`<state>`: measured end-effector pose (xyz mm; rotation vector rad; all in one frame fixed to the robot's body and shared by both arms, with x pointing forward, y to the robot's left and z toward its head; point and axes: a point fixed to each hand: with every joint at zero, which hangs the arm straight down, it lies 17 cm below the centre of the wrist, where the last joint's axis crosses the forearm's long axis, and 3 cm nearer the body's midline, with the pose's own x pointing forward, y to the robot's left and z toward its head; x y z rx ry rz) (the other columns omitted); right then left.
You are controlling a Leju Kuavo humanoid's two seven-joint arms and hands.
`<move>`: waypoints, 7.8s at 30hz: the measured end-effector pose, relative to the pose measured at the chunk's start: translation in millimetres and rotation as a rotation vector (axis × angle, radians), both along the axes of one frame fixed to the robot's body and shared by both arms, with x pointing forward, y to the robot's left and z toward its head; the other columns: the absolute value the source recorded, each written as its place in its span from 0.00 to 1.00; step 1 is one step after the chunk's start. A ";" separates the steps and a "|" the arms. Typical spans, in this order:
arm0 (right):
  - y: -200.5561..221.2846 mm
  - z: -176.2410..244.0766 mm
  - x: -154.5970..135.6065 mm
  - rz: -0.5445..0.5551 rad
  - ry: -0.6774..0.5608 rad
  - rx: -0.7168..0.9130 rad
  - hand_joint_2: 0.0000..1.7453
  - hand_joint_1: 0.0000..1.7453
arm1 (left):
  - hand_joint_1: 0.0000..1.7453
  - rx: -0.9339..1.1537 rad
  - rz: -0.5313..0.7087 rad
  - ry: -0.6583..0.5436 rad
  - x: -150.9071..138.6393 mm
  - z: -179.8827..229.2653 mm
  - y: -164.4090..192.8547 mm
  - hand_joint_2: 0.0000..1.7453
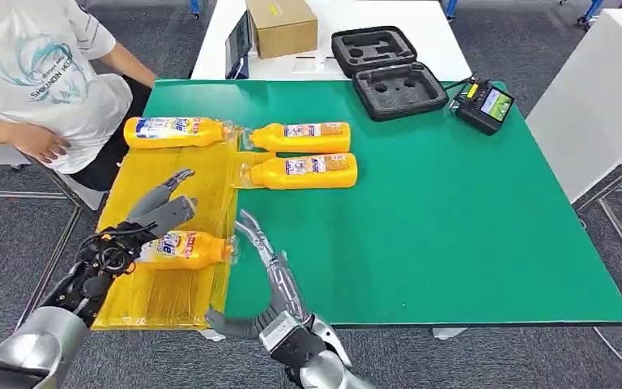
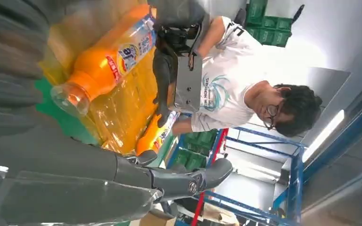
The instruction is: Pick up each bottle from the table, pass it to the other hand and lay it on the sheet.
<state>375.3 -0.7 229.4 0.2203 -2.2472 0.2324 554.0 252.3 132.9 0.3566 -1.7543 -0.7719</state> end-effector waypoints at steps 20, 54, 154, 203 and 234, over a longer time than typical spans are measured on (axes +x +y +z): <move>-17.0 7.7 10.5 -0.148 -0.074 -0.065 1.00 0.00 | 0.00 -0.398 0.540 -0.548 -60.6 98.9 121.8 1.00; -118.5 20.7 41.8 -0.562 -0.279 -0.361 1.00 0.00 | 0.00 -0.792 0.622 -0.552 -211.6 72.7 138.0 1.00; -115.7 -175.7 120.3 -0.188 0.380 -1.179 1.00 1.00 | 0.00 -0.789 0.700 -0.485 -236.6 56.8 155.8 1.00; -52.6 -63.4 70.9 0.029 0.154 -0.154 1.00 1.00 | 0.00 -1.095 0.133 -0.168 -185.2 62.2 7.6 1.00; 17.7 -133.6 39.8 0.158 0.325 -0.253 1.00 1.00 | 0.29 -1.074 -0.062 -0.012 -162.9 49.4 -63.1 1.00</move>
